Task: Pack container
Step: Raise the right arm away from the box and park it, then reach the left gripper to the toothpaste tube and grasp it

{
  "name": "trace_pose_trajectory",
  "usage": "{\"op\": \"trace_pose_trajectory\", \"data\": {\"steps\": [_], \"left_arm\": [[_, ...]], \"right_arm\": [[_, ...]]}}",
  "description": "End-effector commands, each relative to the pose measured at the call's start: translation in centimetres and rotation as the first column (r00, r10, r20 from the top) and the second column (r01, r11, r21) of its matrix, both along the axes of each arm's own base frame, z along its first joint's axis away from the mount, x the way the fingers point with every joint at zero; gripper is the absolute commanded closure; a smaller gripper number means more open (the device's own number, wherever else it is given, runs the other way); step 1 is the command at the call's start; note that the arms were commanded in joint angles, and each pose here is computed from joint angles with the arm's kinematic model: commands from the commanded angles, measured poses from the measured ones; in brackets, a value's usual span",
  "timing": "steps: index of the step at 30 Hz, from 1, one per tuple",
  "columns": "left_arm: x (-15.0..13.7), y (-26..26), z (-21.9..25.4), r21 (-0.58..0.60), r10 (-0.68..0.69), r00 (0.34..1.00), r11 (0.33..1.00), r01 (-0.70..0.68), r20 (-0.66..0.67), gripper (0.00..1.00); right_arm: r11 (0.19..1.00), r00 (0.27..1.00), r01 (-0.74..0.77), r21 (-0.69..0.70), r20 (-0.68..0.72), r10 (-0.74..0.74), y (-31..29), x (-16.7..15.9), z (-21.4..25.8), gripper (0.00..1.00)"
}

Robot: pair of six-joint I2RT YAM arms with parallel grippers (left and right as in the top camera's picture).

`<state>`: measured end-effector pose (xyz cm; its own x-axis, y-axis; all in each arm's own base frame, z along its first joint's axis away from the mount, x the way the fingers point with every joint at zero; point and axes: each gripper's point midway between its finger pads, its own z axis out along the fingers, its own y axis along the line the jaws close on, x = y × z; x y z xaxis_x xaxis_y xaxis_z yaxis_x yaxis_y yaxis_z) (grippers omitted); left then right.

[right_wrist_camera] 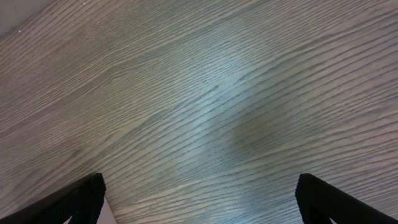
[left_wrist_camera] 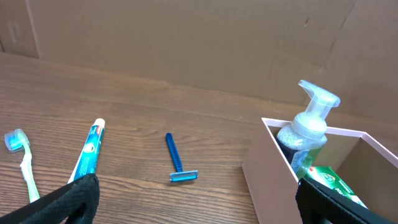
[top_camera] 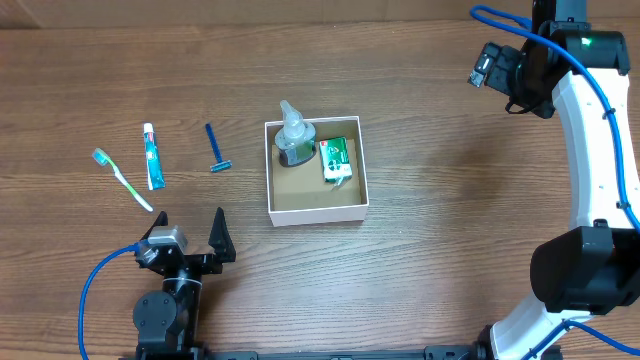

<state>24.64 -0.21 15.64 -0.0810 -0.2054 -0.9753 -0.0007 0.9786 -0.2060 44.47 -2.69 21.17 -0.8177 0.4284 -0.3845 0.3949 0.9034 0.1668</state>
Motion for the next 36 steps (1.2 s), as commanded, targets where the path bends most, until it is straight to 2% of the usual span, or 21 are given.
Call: {"op": "trace_pose_trajectory", "data": {"steps": [1,23,24,25,28,31,33,36], "left_arm": [[0.0,0.3,-0.1,0.001,0.013,1.0,1.0,-0.013,0.002,0.0],[0.0,0.4,0.2,-0.003,0.019,1.0,1.0,-0.019,0.012,0.0],[0.0,-0.4,1.4,-0.02,-0.027,0.998,0.999,0.028,0.06,0.0],[-0.2,-2.5,2.2,0.051,-0.149,0.985,0.988,0.145,0.087,0.0],[-0.6,-3.0,2.5,0.035,-0.18,0.983,0.983,0.179,0.023,0.0],[-0.3,-1.0,5.3,0.06,-0.065,0.995,0.996,0.069,-0.071,0.0],[0.7,-0.6,7.3,0.089,-0.044,0.992,0.995,0.054,-0.116,0.0],[3.3,-0.4,9.9,0.087,-0.041,0.96,0.994,0.067,-0.277,0.0]], "right_arm": [[1.0,0.999,0.01,-0.017,0.035,-0.009,-0.4,0.3,1.3,0.0],[1.0,0.999,0.01,-0.017,0.035,-0.009,-0.4,0.3,1.3,0.0],[1.0,0.999,0.01,-0.017,0.035,-0.009,-0.4,0.3,1.3,0.0],[1.0,0.999,0.01,-0.017,0.035,-0.009,-0.4,0.3,1.3,0.0],[1.0,0.999,0.01,-0.017,0.035,-0.009,-0.4,0.3,1.3,0.0],[1.0,0.999,0.01,-0.017,0.035,-0.009,-0.4,0.3,1.3,0.0],[1.0,0.999,0.01,-0.017,0.035,-0.009,-0.4,0.3,1.3,0.0],[1.0,0.999,0.01,-0.017,0.035,-0.009,-0.4,0.3,1.3,0.0]]}}
